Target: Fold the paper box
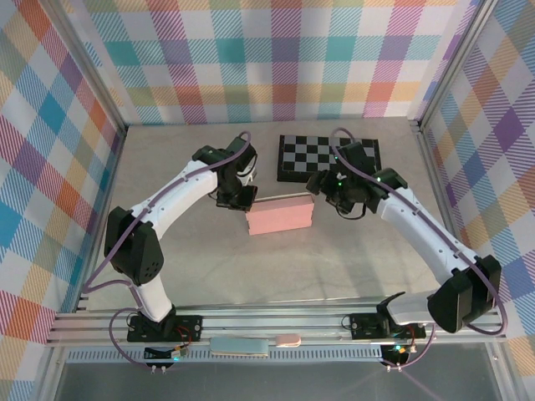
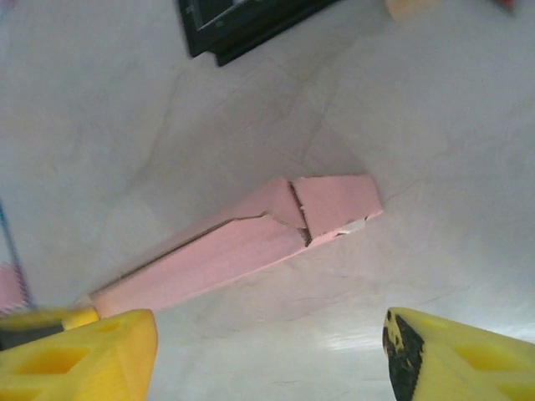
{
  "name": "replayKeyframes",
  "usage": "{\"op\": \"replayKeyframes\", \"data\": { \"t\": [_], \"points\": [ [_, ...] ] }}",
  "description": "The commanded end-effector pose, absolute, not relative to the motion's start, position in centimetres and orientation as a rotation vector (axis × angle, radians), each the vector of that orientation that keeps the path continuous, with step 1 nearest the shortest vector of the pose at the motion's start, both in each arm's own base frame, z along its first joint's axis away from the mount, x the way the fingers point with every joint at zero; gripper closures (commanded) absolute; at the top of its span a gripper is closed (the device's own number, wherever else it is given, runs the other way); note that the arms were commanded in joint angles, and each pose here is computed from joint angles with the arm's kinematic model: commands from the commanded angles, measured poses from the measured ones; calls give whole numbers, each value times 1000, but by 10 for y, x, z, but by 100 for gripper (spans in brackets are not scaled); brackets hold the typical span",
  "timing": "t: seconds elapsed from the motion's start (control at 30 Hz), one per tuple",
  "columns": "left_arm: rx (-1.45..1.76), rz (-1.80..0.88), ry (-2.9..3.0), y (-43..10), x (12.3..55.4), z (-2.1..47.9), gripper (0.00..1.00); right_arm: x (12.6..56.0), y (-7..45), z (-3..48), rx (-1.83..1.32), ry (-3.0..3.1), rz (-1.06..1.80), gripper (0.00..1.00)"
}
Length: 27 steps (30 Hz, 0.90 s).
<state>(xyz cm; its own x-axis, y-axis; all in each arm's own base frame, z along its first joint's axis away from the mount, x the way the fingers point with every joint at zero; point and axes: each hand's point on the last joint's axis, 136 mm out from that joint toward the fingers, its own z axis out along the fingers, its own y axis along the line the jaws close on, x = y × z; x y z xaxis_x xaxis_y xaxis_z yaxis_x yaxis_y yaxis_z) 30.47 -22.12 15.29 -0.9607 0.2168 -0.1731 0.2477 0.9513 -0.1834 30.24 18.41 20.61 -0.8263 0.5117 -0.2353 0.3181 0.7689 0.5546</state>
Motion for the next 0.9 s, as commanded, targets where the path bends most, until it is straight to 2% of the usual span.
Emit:
{"op": "replayKeyframes", "data": {
  "t": [0.0,0.1,0.37,0.77,0.87],
  "points": [
    [351,-253,3037,-217,286,136,98,312,203,203,1116,2420,1035,25],
    [355,-254,3037,-219,285,136,98,322,207,197,1242,2310,1142,23],
    [364,-252,3032,-220,284,138,98,332,222,182,1300,2313,1217,23],
    [374,-255,3027,-223,285,140,98,322,217,143,1361,2371,1155,39],
    [375,-263,3023,-223,285,141,98,324,217,142,1350,2372,1150,47]
  ]
}}
